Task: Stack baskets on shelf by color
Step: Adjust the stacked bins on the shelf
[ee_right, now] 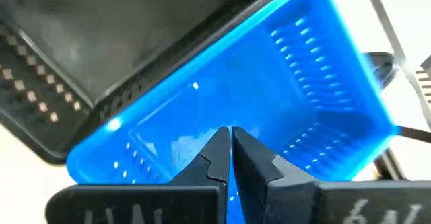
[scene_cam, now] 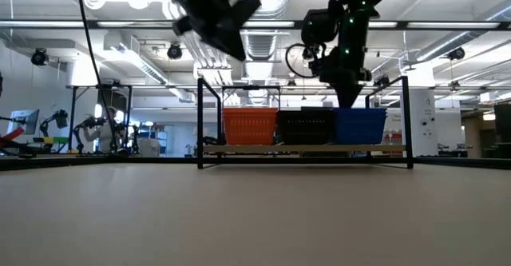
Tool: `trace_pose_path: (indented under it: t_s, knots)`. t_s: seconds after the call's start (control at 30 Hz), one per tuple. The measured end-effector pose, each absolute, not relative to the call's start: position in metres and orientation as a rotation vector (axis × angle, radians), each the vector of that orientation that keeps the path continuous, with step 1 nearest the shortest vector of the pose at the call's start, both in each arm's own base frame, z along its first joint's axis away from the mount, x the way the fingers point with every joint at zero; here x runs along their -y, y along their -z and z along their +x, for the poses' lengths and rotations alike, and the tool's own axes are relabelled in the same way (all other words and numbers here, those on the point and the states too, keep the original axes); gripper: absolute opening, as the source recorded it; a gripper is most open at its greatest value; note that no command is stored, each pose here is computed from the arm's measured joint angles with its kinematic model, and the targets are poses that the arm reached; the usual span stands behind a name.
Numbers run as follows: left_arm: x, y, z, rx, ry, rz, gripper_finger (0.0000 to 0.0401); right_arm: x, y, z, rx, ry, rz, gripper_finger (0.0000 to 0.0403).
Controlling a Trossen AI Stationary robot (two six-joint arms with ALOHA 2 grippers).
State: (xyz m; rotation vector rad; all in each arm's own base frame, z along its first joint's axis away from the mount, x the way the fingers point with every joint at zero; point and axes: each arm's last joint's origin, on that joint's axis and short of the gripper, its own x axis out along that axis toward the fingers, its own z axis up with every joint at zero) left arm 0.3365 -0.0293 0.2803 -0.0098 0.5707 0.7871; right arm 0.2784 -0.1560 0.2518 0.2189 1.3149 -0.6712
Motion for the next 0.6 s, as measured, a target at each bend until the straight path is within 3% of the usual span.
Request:
trace_pose_path:
  t_s: [0.27,0.6]
  knots:
    - [-0.084,-0.263,0.354,-0.637,-0.738,-0.078,0.0000,0.147,-0.235,0.263,-1.350,0.619,0.214,0.0009]
    - [-0.128,-0.223,0.370,-0.734,-0.780,-0.061,0.0000,0.136,-0.222,0.244,-1.198,0.605,0.223,0.0009]
